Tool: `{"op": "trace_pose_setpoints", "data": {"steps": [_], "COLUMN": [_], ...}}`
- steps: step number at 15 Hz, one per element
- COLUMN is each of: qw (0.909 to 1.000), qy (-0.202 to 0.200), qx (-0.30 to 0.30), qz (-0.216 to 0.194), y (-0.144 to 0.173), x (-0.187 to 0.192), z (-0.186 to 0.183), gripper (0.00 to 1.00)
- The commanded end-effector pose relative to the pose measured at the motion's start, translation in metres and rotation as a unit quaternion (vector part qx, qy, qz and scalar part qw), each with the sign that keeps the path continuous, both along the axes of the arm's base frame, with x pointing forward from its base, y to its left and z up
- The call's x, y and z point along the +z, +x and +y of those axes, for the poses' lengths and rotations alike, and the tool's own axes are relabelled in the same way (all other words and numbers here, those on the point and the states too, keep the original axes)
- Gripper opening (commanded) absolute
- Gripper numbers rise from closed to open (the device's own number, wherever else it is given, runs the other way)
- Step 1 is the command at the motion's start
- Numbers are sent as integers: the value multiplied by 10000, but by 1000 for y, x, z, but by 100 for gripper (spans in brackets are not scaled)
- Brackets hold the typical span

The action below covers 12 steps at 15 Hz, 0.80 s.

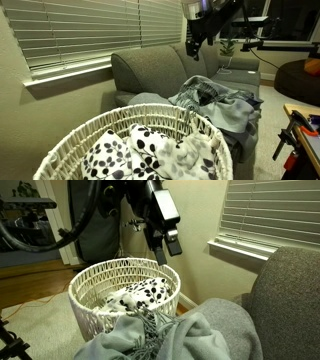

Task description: Put the green blanket in the basket on the couch

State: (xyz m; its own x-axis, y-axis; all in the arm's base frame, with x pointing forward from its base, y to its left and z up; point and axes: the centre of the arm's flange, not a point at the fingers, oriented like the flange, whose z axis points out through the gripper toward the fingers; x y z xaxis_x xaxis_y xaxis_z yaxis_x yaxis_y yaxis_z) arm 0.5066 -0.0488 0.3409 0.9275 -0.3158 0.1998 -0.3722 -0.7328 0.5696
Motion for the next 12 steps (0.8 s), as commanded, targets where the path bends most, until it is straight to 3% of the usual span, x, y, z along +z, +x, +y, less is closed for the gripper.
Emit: {"op": "trace_pose_setpoints", "data": {"steps": [1, 2, 3, 12], "qw": [9994, 9991, 9998, 9995], "qy": [299, 378, 204, 279], "qx": [141, 167, 45, 93], "qz": [-106, -125, -61, -94], "y": [-21, -22, -1, -5], "x": [24, 27, 11, 19], "z": [19, 23, 15, 22], "gripper": [100, 100, 100, 100]}}
